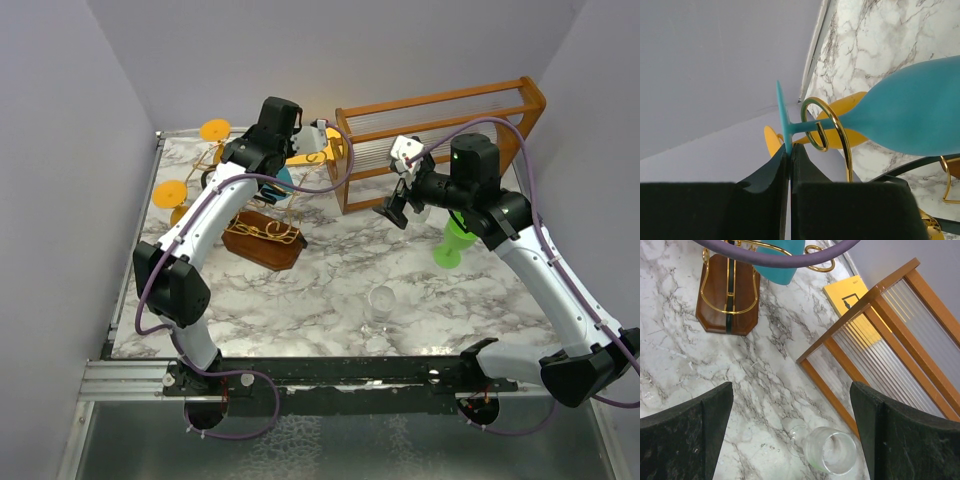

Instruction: Place the wine glass upside down on the wine glass rack

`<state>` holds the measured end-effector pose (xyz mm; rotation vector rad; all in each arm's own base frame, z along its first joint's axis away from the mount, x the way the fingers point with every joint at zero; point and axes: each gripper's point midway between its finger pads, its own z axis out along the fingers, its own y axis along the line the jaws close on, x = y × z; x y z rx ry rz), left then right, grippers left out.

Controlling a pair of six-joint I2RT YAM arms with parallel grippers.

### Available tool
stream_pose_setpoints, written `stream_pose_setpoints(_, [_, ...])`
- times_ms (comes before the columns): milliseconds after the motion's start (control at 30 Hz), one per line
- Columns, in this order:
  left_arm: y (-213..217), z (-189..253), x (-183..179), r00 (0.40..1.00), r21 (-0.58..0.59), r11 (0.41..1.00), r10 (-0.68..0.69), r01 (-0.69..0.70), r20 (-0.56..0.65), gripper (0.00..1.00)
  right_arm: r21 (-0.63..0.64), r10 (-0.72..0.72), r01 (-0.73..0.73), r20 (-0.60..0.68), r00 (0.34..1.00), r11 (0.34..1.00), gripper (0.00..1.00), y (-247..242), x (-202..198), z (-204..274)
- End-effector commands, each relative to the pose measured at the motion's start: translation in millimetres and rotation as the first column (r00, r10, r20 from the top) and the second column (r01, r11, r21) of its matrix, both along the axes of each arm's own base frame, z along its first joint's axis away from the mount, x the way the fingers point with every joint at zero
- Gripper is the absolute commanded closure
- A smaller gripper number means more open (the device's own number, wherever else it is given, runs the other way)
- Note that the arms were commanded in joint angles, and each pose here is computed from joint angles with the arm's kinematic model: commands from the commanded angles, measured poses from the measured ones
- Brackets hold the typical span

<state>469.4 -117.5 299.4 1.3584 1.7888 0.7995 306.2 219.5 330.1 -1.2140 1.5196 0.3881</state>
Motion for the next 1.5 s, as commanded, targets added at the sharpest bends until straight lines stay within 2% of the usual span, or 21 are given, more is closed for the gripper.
stream_pose_setpoints(0, [12, 11, -7, 0.997, -0.004, 0.998, 0.067, -0.067, 0.024, 0.98, 0.014, 0.022, -0.022, 0.037, 0.999, 1.000, 0.00, 2, -2, 8])
stream_pose_setpoints(1067, [5, 1, -33, 0.992, -0.065, 0.991, 0.114, -0.117, -0.044, 0.83, 0.013, 0.021, -0.022, 0.040, 0.999, 1.000, 0.00, 1, -3, 8])
stream_pose_setpoints(1167, [3, 2, -34, 0.993, -0.074, 0.990, 0.114, -0.117, -0.045, 0.84, 0.016, 0.022, -0.023, 0.040, 0.999, 1.000, 0.00, 1, -4, 9])
stream_pose_setpoints(1367, [3, 2, -33, 0.993, -0.046, 0.992, 0.114, -0.115, -0.038, 1.00, 0.016, 0.024, -0.025, 0.037, 0.999, 1.000, 0.00, 2, -4, 10])
stream_pose_setpoints(1467, [1, 3, -34, 0.994, -0.039, 0.994, 0.105, -0.106, -0.035, 1.00, 0.016, 0.022, -0.023, 0.038, 0.999, 1.000, 0.00, 2, -3, 10])
